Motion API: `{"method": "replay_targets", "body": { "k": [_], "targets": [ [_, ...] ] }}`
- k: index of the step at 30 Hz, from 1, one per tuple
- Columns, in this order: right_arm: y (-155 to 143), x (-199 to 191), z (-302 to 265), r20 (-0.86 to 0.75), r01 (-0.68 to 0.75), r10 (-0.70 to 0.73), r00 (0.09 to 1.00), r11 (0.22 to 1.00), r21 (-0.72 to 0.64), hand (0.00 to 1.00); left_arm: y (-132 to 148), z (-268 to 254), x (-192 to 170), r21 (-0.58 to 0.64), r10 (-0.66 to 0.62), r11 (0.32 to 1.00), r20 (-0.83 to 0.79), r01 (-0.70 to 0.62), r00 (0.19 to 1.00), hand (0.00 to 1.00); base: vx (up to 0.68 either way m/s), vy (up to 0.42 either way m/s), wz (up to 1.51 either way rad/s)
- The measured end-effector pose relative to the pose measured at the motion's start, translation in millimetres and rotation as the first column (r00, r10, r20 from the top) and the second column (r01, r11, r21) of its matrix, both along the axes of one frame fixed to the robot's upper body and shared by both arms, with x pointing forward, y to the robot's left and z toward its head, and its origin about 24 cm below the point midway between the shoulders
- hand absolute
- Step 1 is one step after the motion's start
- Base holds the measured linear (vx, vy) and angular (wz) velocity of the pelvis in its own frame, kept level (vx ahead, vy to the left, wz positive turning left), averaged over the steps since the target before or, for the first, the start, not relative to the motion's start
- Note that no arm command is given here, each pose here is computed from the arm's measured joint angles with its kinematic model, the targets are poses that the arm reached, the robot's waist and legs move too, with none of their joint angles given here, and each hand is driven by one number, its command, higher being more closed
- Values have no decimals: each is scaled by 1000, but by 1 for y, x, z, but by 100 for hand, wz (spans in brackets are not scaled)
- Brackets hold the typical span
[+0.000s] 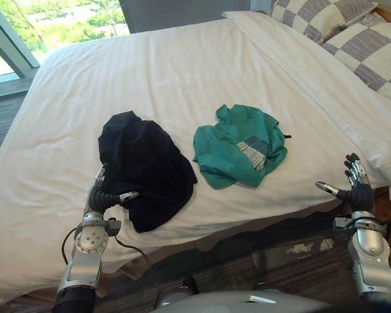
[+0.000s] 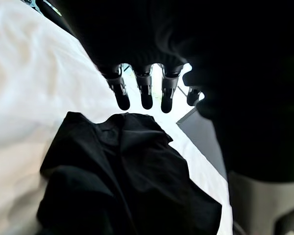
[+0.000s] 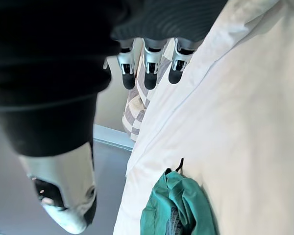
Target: Tidy the bed and pick cloth on bed and put in laundry
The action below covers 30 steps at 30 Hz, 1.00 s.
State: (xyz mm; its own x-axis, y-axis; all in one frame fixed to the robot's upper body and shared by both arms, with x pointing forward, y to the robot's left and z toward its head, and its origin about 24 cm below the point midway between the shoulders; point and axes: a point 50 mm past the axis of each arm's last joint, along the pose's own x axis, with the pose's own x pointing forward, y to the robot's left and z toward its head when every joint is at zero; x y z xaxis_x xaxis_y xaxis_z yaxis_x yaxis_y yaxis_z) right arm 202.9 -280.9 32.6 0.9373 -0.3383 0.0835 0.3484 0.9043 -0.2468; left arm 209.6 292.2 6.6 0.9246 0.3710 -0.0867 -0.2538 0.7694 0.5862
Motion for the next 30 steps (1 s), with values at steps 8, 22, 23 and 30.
{"method": "replay_targets", "body": {
  "k": [8, 22, 23, 30],
  "targets": [
    [6, 10, 20, 106, 23, -22, 994, 1000, -5, 0, -15, 2, 12, 51, 0, 999, 37, -2, 999, 0, 4, 2, -6],
    [21, 31, 66, 302, -31, 36, 953, 999, -23, 0, -8, 34, 42, 143, 29, 989, 135, -49, 990, 0, -2, -5, -5],
    [22, 31, 67, 308, -34, 40, 951, 999, -25, 0, -8, 35, 42, 148, 29, 988, 134, -49, 991, 0, 5, -7, -17],
    [33, 30, 81, 363, -99, 106, 926, 994, -37, 0, -3, 45, 52, 181, 50, 981, 131, -73, 990, 100, 12, -8, -11]
  ]
}}
